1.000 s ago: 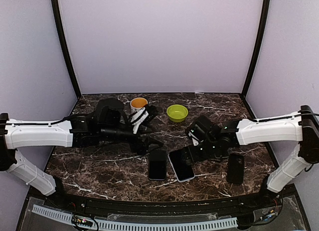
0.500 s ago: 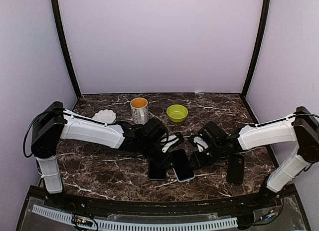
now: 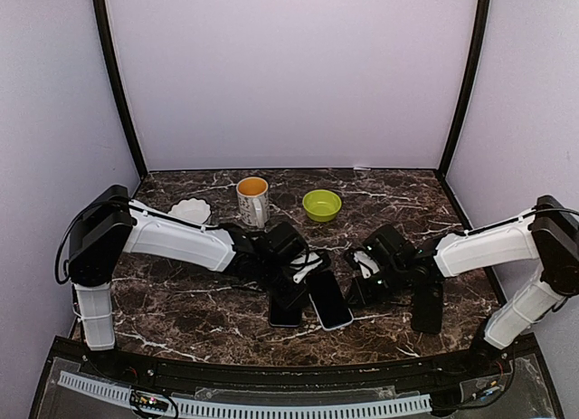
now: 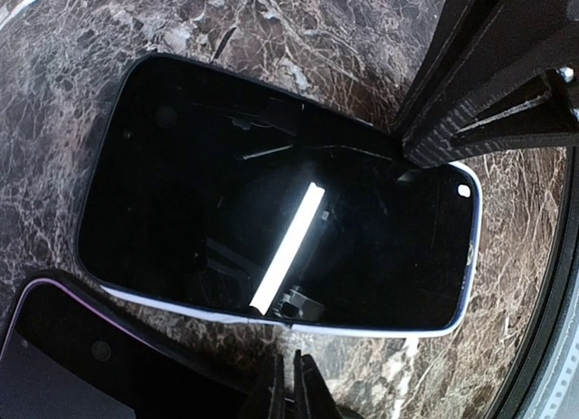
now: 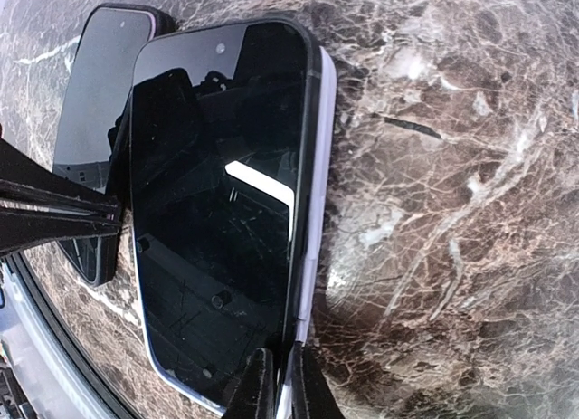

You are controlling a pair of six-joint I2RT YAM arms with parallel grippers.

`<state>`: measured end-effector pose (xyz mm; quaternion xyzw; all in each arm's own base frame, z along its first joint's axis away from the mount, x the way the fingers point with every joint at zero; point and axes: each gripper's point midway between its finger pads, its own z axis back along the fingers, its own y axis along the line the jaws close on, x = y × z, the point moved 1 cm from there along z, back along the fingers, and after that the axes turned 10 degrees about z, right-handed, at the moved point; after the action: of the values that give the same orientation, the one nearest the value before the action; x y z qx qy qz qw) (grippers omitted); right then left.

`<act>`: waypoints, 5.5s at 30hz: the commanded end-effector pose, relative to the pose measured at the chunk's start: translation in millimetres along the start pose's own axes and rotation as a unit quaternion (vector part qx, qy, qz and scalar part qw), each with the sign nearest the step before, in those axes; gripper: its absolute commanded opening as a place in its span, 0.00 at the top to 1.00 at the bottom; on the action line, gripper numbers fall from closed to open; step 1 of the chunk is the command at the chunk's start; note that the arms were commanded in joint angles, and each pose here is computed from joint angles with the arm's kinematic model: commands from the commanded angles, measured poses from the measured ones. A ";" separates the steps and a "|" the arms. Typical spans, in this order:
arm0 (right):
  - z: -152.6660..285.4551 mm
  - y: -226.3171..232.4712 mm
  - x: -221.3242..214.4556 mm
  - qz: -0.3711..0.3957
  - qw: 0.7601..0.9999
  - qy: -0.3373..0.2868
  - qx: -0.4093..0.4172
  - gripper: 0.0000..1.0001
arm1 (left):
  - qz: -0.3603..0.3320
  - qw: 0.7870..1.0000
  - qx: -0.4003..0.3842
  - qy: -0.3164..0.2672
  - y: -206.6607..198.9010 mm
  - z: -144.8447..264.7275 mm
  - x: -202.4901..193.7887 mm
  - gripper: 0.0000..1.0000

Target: Put the phone into the phone case

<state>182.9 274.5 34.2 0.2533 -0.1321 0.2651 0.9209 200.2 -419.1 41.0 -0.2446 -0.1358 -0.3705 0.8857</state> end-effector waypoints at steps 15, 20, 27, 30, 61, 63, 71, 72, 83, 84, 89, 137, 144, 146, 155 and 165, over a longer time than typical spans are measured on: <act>-13.3 -42.1 -46.0 -0.029 0.977 0.084 -0.192 0.83 | -0.041 0.999 0.033 0.004 10.7 -2.7 3.6 0.92; 14.4 -26.0 -14.8 -0.016 0.979 0.039 -0.199 0.65 | -0.043 0.999 0.022 -0.021 8.8 26.3 17.6 0.92; 29.3 5.4 15.9 0.005 0.980 -0.012 -0.196 0.22 | -0.019 0.997 -0.016 -0.067 11.5 90.5 41.0 0.83; 19.3 14.9 14.2 0.000 0.981 -0.012 -0.193 0.02 | 0.004 0.995 -0.019 -0.095 25.0 113.9 52.1 0.69; -5.6 59.0 21.2 0.059 0.971 -0.043 -0.228 0.58 | 0.007 0.985 -0.025 -0.168 32.4 156.9 62.5 0.39; 7.8 68.2 35.5 0.065 0.969 -0.093 -0.220 0.63 | 0.013 0.983 -0.038 -0.182 28.4 160.0 65.6 0.39; 77.9 103.5 89.9 0.080 0.936 -0.291 -0.180 0.66 | 0.045 0.922 -0.157 -0.350 -7.2 215.1 80.5 0.02; 86.0 109.0 96.5 0.079 0.931 -0.313 -0.171 0.67 | 0.046 0.904 -0.172 -0.389 -12.7 229.9 88.7 0.02; 137.1 151.7 119.4 0.118 0.883 -0.425 -0.161 0.68 | 0.060 0.876 -0.141 -0.458 -24.0 244.9 101.6 0.26; 137.9 154.3 119.1 0.124 0.882 -0.426 -0.160 0.68 | 0.063 0.879 -0.140 -0.452 -23.1 240.9 102.2 0.32; 139.7 163.1 118.0 0.151 0.876 -0.425 -0.168 0.68 | 0.054 0.883 -0.161 -0.438 -34.2 238.1 107.3 0.53; 123.0 175.4 34.6 0.371 0.892 -0.236 0.106 1.00 | -0.302 0.812 -0.286 -0.410 -112.1 210.3 -2.3 0.86; 110.1 157.2 18.4 0.383 0.889 -0.235 0.094 1.00 | -0.292 0.834 -0.289 -0.369 -101.6 161.1 -5.2 0.60; 108.5 153.2 16.5 0.391 0.885 -0.236 0.086 1.00 | -0.285 0.843 -0.288 -0.354 -98.7 150.3 -7.0 0.58; 110.2 155.3 12.1 0.409 0.869 -0.260 0.101 1.00 | -0.263 0.861 -0.293 -0.322 -96.1 129.4 -3.4 0.58; 123.9 168.2 17.3 0.415 0.857 -0.279 0.123 1.00 | -0.262 0.856 -0.310 -0.319 -106.0 129.5 -4.2 1.00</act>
<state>87.4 321.5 158.0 0.3028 -0.3711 0.5754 0.6630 119.8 -404.7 169.7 -0.5533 -0.3447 -0.5105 0.5607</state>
